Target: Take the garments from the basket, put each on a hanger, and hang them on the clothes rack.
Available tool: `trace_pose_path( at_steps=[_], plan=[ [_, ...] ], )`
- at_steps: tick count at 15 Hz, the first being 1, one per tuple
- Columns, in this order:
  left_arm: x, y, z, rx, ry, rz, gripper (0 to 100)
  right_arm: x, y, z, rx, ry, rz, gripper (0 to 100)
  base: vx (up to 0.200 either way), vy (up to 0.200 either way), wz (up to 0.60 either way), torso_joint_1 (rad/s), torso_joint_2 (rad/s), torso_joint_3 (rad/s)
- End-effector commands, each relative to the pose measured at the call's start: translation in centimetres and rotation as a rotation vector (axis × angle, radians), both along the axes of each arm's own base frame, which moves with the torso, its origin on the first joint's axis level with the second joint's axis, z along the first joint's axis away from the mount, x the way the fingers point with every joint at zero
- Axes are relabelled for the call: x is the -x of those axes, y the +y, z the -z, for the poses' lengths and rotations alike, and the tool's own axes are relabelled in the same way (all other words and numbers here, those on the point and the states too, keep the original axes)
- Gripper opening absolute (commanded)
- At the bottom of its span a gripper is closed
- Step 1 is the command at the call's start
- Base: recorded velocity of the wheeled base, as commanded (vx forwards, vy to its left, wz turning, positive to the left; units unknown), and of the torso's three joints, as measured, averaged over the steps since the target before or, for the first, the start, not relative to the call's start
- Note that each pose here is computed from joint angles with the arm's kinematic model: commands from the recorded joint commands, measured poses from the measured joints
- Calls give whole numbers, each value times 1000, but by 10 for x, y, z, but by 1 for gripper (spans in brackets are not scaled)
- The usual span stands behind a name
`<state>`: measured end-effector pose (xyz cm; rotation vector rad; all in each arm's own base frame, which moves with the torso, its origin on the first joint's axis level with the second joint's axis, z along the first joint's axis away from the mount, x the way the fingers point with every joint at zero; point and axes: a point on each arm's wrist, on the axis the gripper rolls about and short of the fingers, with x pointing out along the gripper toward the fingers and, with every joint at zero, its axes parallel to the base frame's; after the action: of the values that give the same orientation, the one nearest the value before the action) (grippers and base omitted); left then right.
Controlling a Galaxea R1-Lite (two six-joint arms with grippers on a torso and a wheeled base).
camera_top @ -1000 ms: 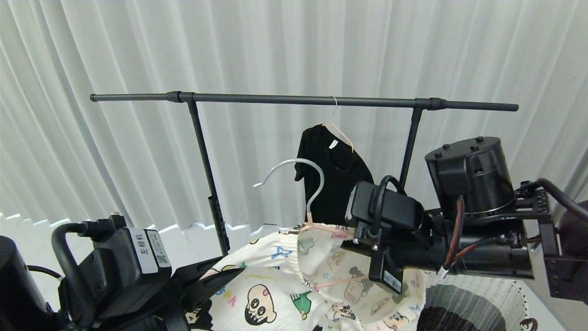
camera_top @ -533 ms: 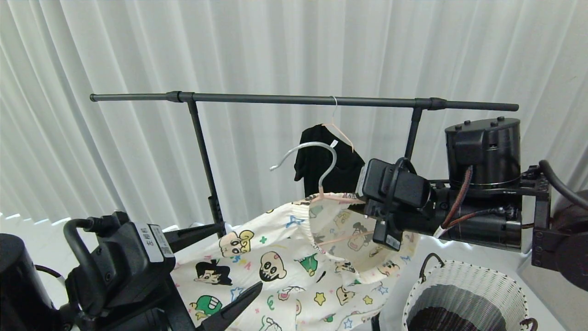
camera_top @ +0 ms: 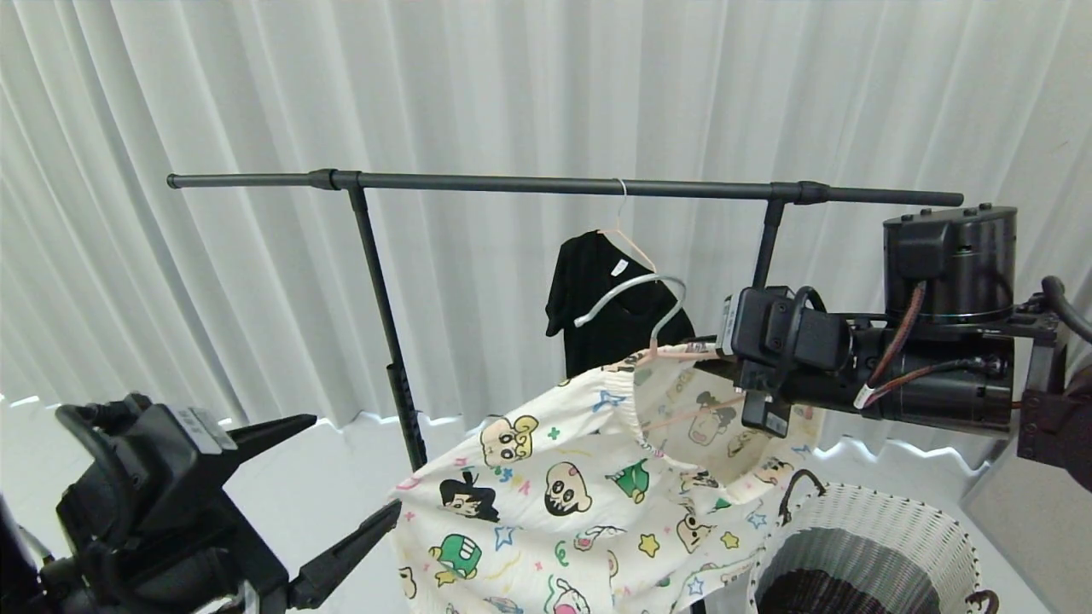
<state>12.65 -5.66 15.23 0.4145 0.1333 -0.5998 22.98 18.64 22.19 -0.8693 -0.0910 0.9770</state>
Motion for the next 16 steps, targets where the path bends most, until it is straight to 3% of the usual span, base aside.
trace_pose_path(
  at_steps=[1, 3, 8, 12, 13, 16],
  plan=[
    [17, 10, 11, 0, 8, 14, 100, 0, -5, -3, -9, -7, 15, 0, 0, 0, 0, 0, 0, 0],
    [20, 11, 23, -17, 59, 15, 100, 2, -7, -8, -20, -17, 14, 0, 0, 0, 0, 0, 0, 0],
    [-7, 1, 37, -62, 196, 11, 100, 18, -2, -19, -64, -22, -23, 0, 0, 0, 0, 0, 0, 0],
    [-12, -1, 39, -57, 222, 7, 100, 22, 4, -19, -65, -21, -46, 0, 0, 0, 0, 0, 0, 0],
    [-12, -1, 39, -51, 226, 3, 0, 22, 4, -19, -64, -19, -47, 0, 0, 0, 0, 0, 0, 0],
    [-13, 1, 41, -22, 259, -33, 0, 22, 3, -19, -67, -21, -44, 0, 0, 0, 0, 0, 0, 0]
  ],
)
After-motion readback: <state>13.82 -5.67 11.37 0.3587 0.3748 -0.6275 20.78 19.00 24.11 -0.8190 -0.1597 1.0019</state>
